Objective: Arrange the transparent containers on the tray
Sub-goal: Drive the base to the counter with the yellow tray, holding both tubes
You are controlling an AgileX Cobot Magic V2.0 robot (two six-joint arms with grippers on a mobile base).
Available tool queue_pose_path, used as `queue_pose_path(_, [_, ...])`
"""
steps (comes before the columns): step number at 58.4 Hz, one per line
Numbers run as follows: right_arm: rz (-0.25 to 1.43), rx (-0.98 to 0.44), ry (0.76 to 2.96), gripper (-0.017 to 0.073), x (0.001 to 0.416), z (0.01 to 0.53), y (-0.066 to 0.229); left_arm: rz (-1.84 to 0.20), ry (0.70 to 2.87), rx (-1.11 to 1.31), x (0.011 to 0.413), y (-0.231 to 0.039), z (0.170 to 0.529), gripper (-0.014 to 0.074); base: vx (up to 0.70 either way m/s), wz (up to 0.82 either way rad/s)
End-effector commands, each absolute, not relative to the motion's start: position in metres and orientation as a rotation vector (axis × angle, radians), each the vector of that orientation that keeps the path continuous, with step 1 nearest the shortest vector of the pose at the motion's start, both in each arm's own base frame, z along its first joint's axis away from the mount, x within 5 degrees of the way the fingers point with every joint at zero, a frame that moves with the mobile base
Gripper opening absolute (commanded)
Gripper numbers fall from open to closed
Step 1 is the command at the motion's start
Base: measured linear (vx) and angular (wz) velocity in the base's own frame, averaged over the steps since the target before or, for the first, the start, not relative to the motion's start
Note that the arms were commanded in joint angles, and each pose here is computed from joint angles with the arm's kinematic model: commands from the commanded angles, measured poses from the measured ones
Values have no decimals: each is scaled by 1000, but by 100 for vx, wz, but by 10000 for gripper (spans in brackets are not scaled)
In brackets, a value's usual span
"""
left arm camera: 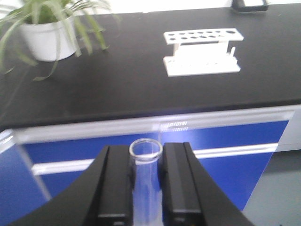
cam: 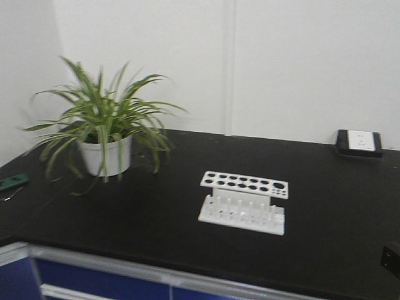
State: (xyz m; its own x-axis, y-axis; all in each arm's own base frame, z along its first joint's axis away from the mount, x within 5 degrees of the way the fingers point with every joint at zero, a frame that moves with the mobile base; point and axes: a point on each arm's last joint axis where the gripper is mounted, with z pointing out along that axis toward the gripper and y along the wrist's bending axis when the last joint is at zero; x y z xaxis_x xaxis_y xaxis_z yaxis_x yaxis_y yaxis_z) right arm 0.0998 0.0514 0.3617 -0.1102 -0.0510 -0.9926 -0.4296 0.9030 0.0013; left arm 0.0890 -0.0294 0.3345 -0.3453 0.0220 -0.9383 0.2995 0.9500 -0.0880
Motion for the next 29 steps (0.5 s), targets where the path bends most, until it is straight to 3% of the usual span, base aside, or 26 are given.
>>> queue_pose_path(1, [352,-392,1563,-13,98,377,53,-305,1801,199,90,-29,352,2,-35,40])
queue_pose_path(29, [352,-392,1563,-13,98,377,53,-305,1801,199,90,-29,352,2,-36,42])
